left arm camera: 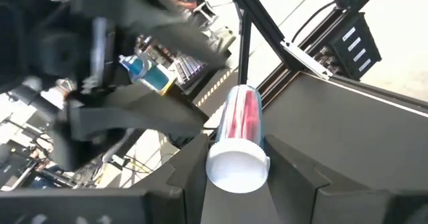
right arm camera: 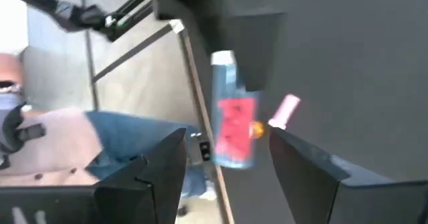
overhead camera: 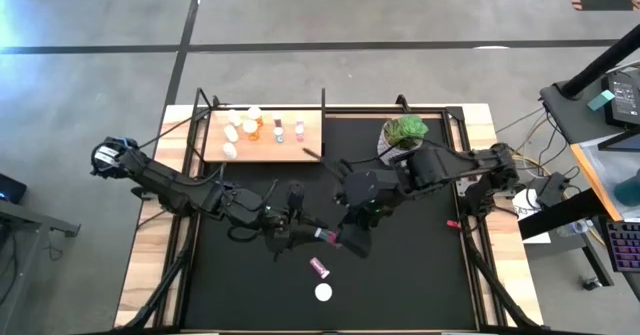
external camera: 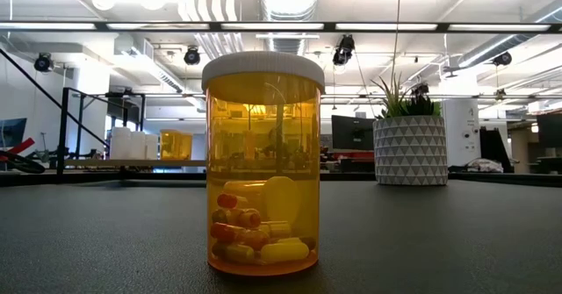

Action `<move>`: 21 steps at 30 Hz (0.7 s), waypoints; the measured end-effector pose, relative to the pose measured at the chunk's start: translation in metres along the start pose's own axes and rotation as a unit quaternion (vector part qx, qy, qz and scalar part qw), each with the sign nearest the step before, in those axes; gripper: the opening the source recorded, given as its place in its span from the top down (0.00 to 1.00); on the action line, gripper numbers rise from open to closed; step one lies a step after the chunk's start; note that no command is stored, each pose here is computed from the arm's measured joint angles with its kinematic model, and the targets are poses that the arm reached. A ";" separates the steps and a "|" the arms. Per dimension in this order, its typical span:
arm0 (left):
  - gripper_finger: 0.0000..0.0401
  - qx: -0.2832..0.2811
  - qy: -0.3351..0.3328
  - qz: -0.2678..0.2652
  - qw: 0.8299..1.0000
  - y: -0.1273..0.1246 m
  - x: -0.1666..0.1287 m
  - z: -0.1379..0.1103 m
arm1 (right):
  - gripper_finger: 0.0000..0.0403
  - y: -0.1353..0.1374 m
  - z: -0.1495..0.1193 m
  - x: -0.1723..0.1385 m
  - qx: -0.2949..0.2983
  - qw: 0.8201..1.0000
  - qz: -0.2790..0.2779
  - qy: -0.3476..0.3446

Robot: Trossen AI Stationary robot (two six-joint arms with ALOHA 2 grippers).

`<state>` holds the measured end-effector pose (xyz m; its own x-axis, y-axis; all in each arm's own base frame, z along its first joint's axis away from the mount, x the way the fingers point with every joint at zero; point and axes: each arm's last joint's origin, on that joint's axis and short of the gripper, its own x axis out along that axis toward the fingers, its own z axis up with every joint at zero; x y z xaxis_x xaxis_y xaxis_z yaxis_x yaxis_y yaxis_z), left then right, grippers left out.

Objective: Pick and place medicine bottles onto shelf by color
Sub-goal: Put the blue pill bottle on the shelf aligned with the other blue pill bottles

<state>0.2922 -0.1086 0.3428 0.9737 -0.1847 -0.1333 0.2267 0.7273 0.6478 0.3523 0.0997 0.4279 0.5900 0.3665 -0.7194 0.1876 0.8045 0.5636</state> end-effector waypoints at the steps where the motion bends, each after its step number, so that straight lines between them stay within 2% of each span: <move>1: 0.71 0.000 0.000 -0.001 1.000 0.000 0.000 0.000 | 0.50 -0.001 0.000 -0.004 -0.002 1.000 -0.009 -0.007; 7: 0.71 -0.010 0.005 0.002 1.000 0.000 0.000 -0.001 | 0.50 -0.014 -0.004 -0.027 -0.017 0.997 -0.069 -0.017; 13: 0.71 -0.129 0.072 0.061 0.987 0.014 0.002 -0.019 | 0.50 -0.022 -0.010 -0.050 -0.021 0.989 -0.139 -0.048; 17: 0.71 -0.230 0.125 0.088 0.961 0.033 0.002 -0.041 | 0.50 -0.023 -0.016 -0.063 -0.041 0.988 -0.142 -0.047; 21: 0.71 -0.346 0.186 0.132 0.910 0.053 -0.002 -0.070 | 0.50 -0.025 -0.024 -0.079 -0.071 0.986 -0.147 -0.038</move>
<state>0.3039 -0.0235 0.3247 0.9074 0.1995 -0.3698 -0.1813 0.9799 0.0838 0.2824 0.0617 0.4611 0.5848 0.0759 -0.8076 0.2500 0.9303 0.2684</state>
